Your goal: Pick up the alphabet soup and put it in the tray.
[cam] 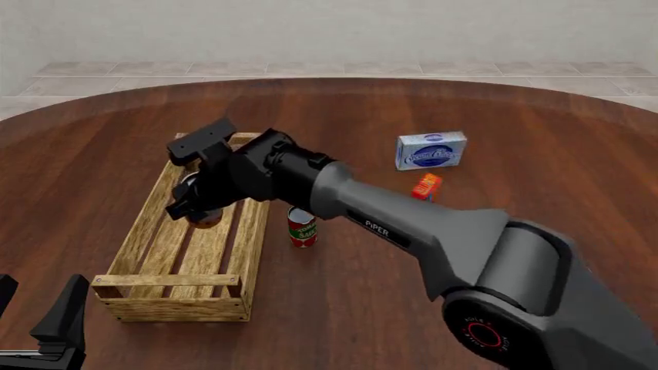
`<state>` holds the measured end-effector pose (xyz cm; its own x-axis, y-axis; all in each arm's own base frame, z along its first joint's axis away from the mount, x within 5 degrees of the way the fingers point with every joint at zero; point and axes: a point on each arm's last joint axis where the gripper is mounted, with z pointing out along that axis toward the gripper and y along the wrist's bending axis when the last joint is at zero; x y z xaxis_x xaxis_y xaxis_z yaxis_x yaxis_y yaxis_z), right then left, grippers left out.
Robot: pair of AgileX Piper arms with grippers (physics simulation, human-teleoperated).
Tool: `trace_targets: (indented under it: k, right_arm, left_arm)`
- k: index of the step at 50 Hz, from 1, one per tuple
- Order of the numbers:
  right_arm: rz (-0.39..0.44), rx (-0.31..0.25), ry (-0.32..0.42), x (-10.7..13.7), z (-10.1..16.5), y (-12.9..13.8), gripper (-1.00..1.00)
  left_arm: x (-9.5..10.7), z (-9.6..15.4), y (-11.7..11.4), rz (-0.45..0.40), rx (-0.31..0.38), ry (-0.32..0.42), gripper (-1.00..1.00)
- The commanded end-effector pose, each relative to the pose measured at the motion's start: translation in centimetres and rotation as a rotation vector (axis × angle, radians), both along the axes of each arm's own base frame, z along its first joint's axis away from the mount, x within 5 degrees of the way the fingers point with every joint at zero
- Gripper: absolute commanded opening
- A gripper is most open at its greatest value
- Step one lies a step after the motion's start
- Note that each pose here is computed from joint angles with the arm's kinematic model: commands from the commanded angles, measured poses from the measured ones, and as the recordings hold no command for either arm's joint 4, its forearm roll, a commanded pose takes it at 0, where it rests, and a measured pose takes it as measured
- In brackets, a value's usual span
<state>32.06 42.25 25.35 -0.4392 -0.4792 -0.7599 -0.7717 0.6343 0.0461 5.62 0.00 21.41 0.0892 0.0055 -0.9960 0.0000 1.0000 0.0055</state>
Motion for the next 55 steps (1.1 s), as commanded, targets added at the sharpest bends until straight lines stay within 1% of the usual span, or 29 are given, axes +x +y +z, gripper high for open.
trace_targets:
  k: [1,39,55]
  right_arm:
    - [-0.021,0.013,0.01,0.8,-0.5,0.5,-1.0]
    - [-0.057,-0.031,0.061,3.2,-5.1,1.5,-1.0]
    - [-0.061,-0.029,0.064,3.4,-5.4,1.5,-1.0]
  left_arm:
    - [0.0,0.0,0.0,0.0,0.0,0.0,1.0]
    - [0.0,0.0,0.0,0.0,0.0,0.0,1.0]
    - [0.0,0.0,0.0,0.0,0.0,0.0,1.0]
